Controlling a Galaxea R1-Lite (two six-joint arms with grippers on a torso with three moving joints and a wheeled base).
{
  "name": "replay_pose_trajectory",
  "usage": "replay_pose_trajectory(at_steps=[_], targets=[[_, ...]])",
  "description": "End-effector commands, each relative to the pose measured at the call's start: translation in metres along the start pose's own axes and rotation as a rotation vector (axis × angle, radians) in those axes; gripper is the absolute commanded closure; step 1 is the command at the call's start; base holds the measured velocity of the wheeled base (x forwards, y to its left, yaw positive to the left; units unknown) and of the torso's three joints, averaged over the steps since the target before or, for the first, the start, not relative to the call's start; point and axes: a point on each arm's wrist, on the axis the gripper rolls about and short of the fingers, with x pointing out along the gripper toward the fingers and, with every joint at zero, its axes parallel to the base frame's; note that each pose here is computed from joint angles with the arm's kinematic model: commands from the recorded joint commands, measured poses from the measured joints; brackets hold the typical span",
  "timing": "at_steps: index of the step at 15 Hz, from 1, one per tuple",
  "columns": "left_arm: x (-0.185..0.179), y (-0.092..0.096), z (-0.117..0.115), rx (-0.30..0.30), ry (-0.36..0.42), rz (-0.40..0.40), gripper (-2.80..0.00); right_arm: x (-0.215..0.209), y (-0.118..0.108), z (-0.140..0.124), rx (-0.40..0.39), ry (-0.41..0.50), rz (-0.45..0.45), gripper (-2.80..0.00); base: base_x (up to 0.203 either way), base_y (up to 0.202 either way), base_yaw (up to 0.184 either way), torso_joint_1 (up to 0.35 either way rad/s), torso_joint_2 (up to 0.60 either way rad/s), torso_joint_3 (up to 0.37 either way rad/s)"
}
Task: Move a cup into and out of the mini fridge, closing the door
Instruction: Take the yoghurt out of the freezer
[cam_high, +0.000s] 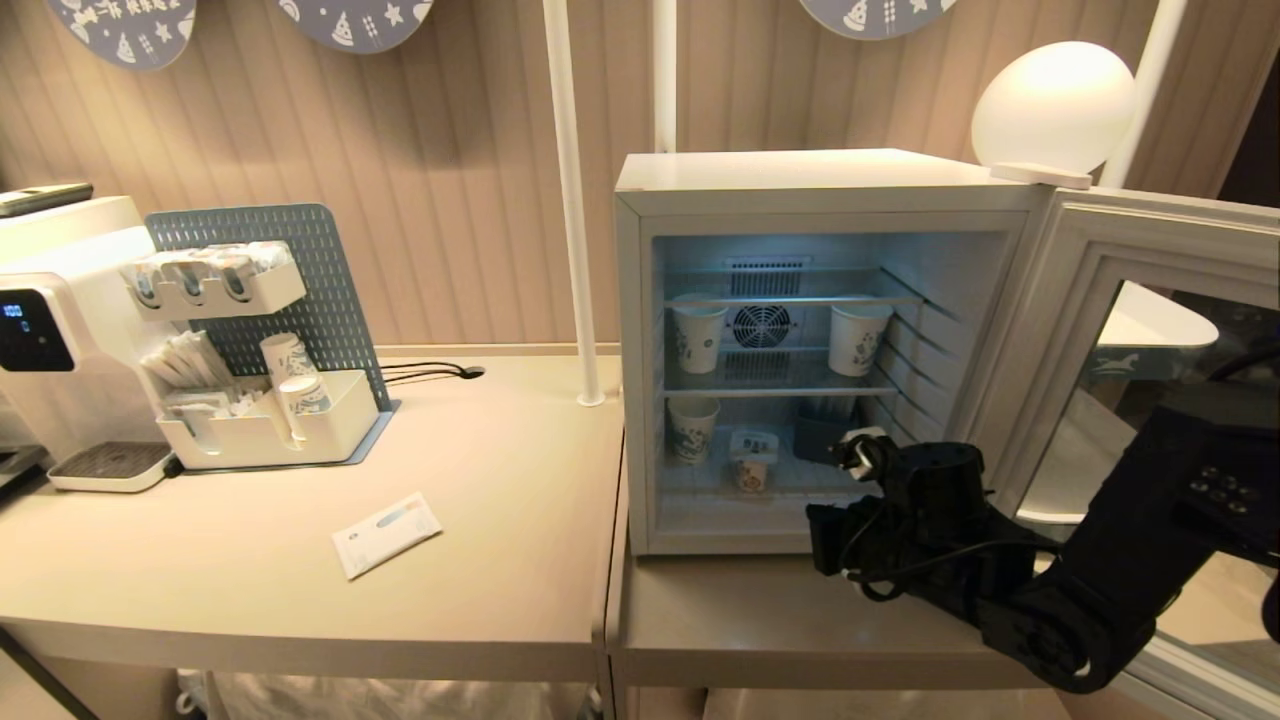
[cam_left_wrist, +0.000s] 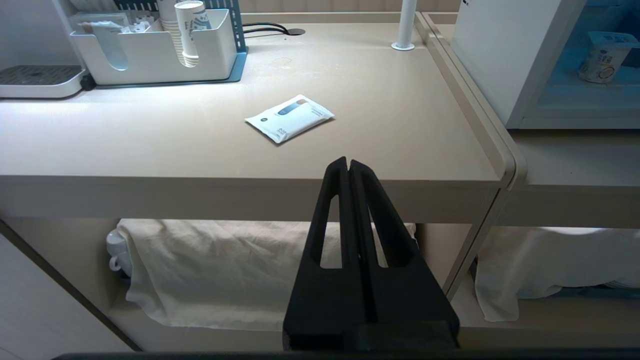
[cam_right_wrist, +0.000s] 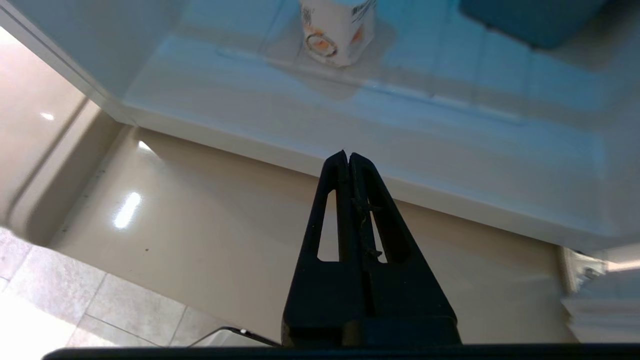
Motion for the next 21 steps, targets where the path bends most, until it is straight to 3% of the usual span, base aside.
replay_pose_trajectory(at_steps=[1,5,8,11,17,18,19,21], targets=[[0.0,0.0,0.0,-0.003,0.0,0.002,0.0,0.014,0.003,-0.008,-0.008,0.019,0.003,0.0,0.0,0.0,0.0,0.0,0.0,0.0],[0.0,0.0,0.0,-0.004,0.002,0.002,0.0,0.04,0.012,0.006,-0.031,-0.028,-0.047,0.0,0.0,0.0,0.0,0.0,0.0,0.0],[0.0,0.0,0.0,-0.003,0.002,0.002,0.0,0.052,0.02,0.003,-0.043,-0.025,-0.04,0.0,0.0,0.0,0.0,0.0,0.0,0.0],[0.0,0.0,0.0,-0.003,0.001,0.002,0.0,0.068,0.021,-0.003,-0.048,-0.018,-0.087,0.0,0.0,0.0,0.0,0.0,0.0,0.0],[0.0,0.0,0.0,-0.006,0.002,0.002,0.0,0.069,0.028,-0.003,-0.056,-0.005,-0.083,0.0,0.0,0.0,0.0,0.0,0.0,0.0],[0.0,0.0,0.0,-0.006,0.002,0.002,0.0,0.067,0.03,-0.003,-0.061,-0.001,-0.08,-2.2,0.0,0.0,0.0,0.0,0.0,0.0],[0.0,0.0,0.0,-0.006,0.002,0.002,0.0,0.065,0.03,-0.004,-0.062,0.0,-0.081,-2.8,0.0,0.0,0.0,0.0,0.0,0.0],[0.0,0.0,0.0,-0.006,0.0,0.002,0.0,0.065,0.03,-0.001,-0.059,-0.006,-0.081,-2.8,0.0,0.0,0.0,0.0,0.0,0.0]])
